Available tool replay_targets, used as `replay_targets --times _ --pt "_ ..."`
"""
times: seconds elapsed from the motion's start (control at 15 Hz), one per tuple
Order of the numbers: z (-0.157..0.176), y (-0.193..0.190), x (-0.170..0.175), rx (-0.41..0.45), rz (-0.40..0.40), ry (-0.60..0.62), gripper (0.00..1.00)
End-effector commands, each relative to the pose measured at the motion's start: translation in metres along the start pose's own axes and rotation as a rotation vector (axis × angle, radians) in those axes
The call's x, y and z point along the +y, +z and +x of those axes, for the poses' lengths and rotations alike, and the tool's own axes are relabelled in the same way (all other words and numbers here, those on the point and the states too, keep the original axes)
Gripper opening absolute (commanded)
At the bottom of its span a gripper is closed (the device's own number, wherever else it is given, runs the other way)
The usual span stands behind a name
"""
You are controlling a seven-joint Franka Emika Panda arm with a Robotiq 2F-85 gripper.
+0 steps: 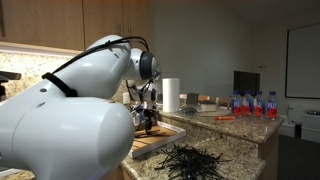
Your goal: Pick up some of the black cables from the box and put them on the counter
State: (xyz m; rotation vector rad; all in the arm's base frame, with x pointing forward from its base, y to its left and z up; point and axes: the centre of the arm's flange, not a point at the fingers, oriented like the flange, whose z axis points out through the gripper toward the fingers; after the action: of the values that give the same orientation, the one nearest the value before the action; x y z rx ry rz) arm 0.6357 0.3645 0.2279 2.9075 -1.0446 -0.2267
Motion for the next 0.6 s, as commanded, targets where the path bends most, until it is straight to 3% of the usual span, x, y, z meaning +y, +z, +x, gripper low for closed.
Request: replay_targets --times 0.0,0.2,0.53 --pt "0.0016 0.0110 0.0124 0.008 0.011 0.039 0.21" --pt "0.0031 0.0157 0.0156 -0.006 0.011 0.046 0.03" --pt "0.0030 0.0162 0.0213 -0.017 0.036 0.062 0.01"
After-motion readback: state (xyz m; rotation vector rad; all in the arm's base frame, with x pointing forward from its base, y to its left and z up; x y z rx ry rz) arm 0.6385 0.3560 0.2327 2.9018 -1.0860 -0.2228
